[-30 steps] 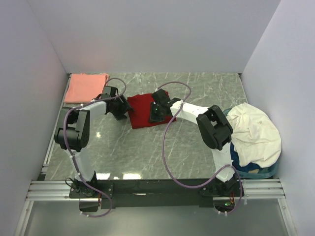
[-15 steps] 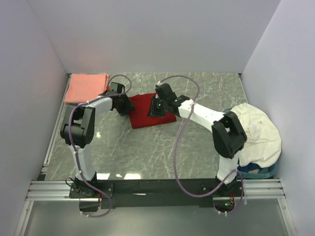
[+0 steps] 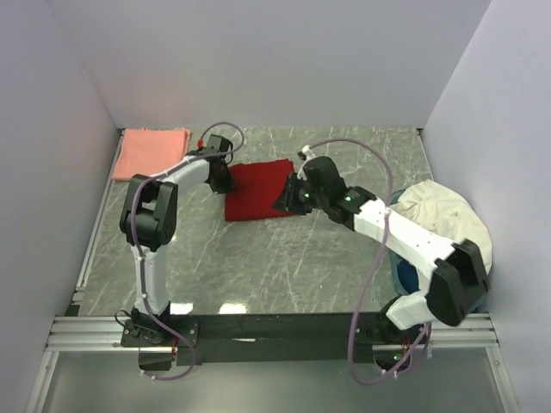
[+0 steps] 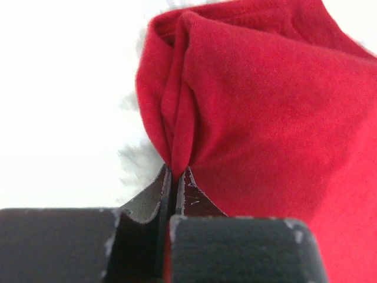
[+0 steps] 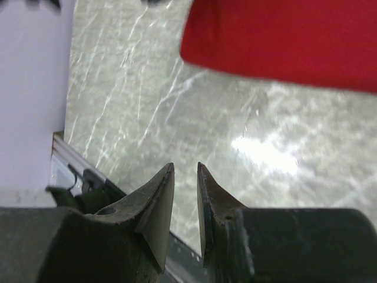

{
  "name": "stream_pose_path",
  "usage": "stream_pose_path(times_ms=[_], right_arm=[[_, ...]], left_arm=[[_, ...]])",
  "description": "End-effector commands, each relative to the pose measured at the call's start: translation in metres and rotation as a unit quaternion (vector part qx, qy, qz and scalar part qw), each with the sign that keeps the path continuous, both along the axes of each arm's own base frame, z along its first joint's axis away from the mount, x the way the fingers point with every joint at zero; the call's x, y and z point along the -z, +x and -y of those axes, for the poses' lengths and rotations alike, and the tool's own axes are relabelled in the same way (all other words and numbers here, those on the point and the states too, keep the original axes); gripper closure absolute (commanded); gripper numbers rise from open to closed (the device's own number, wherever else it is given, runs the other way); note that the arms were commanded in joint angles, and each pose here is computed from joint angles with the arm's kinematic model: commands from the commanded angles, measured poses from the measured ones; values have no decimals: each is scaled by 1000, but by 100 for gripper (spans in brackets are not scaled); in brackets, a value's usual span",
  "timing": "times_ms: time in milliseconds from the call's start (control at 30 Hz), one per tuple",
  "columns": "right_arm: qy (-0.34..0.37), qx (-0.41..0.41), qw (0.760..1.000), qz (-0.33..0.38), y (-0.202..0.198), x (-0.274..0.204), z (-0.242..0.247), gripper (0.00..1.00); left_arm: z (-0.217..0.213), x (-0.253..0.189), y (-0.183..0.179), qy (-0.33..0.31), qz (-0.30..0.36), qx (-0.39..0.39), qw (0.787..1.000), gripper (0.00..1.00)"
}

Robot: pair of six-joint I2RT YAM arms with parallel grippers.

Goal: Fold and stack the t-shirts
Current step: Neatly place the folded tshirt to the corner

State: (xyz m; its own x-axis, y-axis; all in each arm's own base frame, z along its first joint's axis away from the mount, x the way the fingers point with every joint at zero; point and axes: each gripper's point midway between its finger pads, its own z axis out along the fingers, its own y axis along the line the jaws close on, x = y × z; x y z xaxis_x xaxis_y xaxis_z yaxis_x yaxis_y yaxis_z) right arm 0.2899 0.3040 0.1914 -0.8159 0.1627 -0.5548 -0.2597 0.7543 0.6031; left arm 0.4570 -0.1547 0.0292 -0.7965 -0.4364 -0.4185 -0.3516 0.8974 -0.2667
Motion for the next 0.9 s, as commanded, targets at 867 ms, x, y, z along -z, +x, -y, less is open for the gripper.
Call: stream_pose_path(times_ms=[867], right_arm=[[11,3,996,86,-56,-37,56,70]], left_arm=[[-189,-181,117,494,111,-27,862,100]])
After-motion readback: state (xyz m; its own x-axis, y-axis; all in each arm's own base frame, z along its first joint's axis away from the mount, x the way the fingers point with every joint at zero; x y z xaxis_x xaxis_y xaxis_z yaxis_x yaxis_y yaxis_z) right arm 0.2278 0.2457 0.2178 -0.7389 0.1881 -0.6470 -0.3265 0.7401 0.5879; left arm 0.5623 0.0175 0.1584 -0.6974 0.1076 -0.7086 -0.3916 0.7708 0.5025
